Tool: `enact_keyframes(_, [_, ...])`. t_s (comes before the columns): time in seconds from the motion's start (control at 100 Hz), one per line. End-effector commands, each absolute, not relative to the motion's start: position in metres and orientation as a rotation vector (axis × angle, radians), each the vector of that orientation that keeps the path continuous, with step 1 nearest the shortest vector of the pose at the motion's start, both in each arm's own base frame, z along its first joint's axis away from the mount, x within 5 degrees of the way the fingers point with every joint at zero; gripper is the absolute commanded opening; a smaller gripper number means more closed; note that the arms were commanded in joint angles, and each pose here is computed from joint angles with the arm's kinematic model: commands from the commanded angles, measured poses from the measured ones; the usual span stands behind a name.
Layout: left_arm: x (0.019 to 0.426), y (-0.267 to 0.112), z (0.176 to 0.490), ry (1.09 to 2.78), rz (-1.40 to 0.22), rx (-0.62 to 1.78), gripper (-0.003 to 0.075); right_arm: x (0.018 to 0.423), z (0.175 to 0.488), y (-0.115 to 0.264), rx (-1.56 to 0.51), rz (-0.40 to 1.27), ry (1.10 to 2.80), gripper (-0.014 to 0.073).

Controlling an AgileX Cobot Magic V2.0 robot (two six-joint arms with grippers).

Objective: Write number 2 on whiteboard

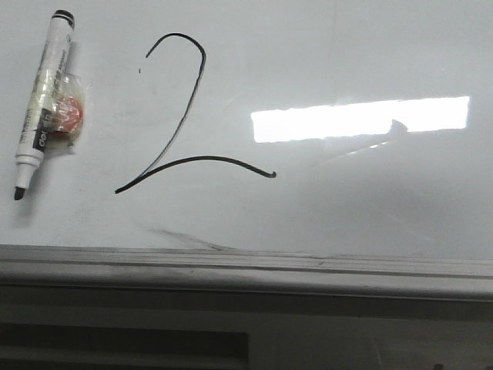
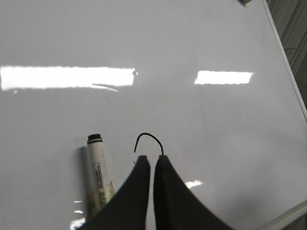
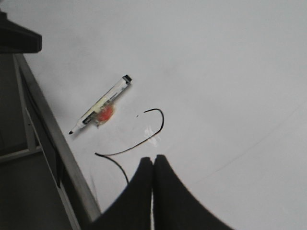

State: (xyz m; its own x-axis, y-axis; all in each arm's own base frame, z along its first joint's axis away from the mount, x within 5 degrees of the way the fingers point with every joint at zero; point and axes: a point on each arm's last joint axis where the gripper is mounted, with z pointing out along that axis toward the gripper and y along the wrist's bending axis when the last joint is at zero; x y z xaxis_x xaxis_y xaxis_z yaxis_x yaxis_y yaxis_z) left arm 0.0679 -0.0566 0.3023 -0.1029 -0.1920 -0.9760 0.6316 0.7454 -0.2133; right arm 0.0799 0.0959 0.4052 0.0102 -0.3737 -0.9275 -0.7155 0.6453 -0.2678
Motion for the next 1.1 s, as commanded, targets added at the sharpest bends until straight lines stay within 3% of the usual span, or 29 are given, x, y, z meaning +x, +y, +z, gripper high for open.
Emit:
enact_keyframes(0.0, [0.061,-0.045,0.313,1.385,-0.643,0.362,-0.0020,0.066,0.384,0.077,-0.913,0.402,1.479,-0.0070])
enact_keyframes(0.17, [0.049,-0.035,0.305,1.290,-0.567,0.401,-0.0020,0.045,0.325,0.041,-0.837,0.523,1.445,-0.0071])
enact_keyframes(0.31, [0.048,-0.034,0.305,1.282,-0.572,0.395,-0.0019,0.036,0.302,0.026,-0.801,0.583,1.393,-0.0071])
enact_keyframes(1.09, [0.048,-0.035,0.302,1.288,-0.568,0.397,-0.0020,0.033,0.289,0.020,-0.784,0.594,1.376,-0.0071])
